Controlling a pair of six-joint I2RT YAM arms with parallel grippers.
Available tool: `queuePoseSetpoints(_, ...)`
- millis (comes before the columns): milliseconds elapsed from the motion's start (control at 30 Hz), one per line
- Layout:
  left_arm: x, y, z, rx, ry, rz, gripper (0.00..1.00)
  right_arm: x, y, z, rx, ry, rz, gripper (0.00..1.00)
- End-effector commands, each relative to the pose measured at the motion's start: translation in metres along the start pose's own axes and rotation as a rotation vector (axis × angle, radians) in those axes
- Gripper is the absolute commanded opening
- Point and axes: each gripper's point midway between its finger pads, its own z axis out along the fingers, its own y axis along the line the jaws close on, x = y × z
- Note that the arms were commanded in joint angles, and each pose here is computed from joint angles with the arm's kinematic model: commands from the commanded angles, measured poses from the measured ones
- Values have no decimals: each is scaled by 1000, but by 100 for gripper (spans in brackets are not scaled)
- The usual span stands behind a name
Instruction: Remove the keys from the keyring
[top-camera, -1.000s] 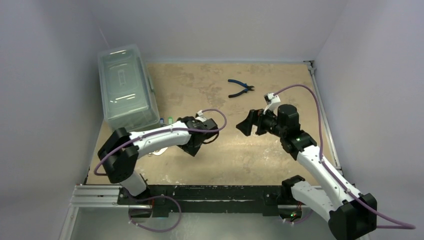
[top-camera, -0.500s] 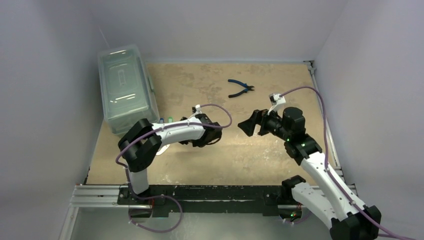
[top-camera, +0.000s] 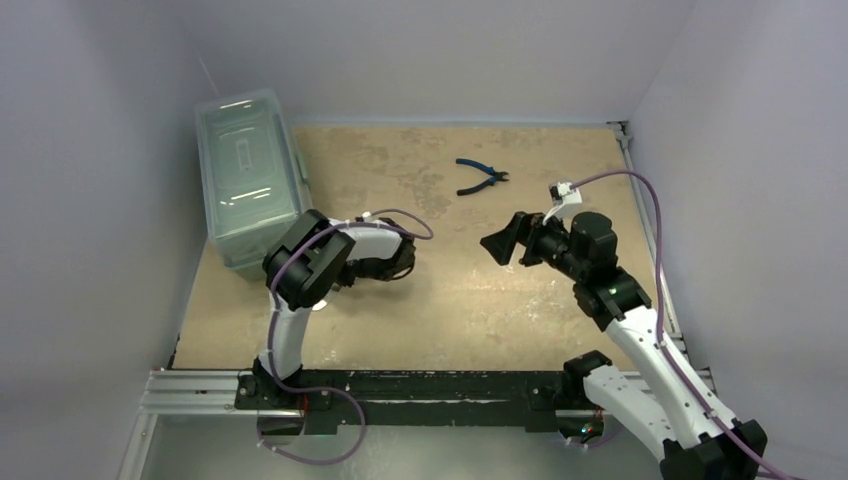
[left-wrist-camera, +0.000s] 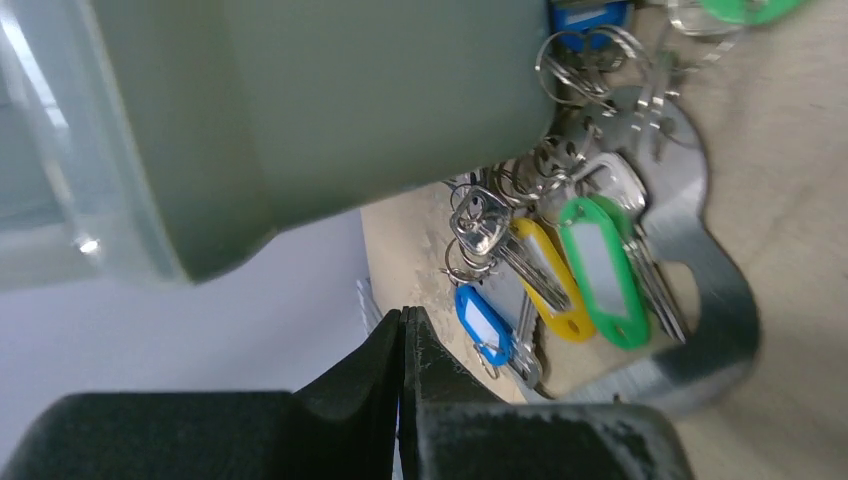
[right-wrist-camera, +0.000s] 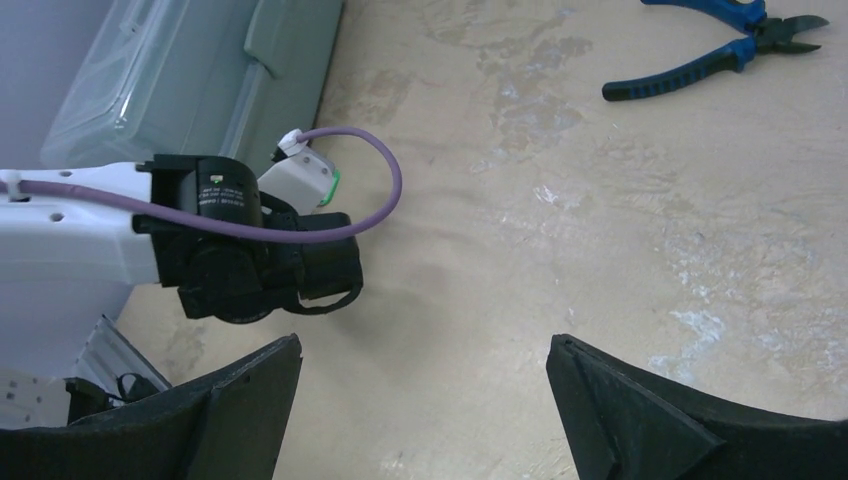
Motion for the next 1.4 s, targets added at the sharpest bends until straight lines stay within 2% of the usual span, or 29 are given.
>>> queuePoseSetpoints(0, 1, -1, 14, 16, 10, -38, 0, -28, 14, -3, -29, -58, -27, 99)
queuePoseSetpoints(200, 4, -25, 17, 119, 13, -36, 0, -31, 15, -3, -27, -69, -29, 99)
queuePoseSetpoints(367, 0, -40, 9, 301, 7, -45, 0, -36, 18, -8, -30, -82, -33, 99)
queuePoseSetpoints(567, 3, -64, 10, 399, 34, 39, 0, -43, 19, -16, -11, -99, -42, 99)
queuePoseSetpoints(700, 0, -70, 5, 453, 24, 44, 0, -44, 19, -18, -8, -103, -46, 99)
queuePoseSetpoints(767, -3, -79, -5, 529, 22, 41, 0, -45, 20, -20, -9, -106, -48, 99)
queuePoseSetpoints(933, -31, -106, -48, 667, -86, 6, 0, -51, 20, -24, 7, -117, -59, 99)
queuePoseSetpoints(1067, -36, -128, -54, 622, -99, 60, 0, -54, 18, -29, 30, -122, -72, 99)
queuePoseSetpoints(1167, -48, -140, -66, 653, -137, 46, 0, -52, 15, -33, 49, -128, -71, 99)
queuePoseSetpoints(1367, -110, -167, -118, 830, -273, -20, 0, -50, 13, -36, 57, -131, -48, 99)
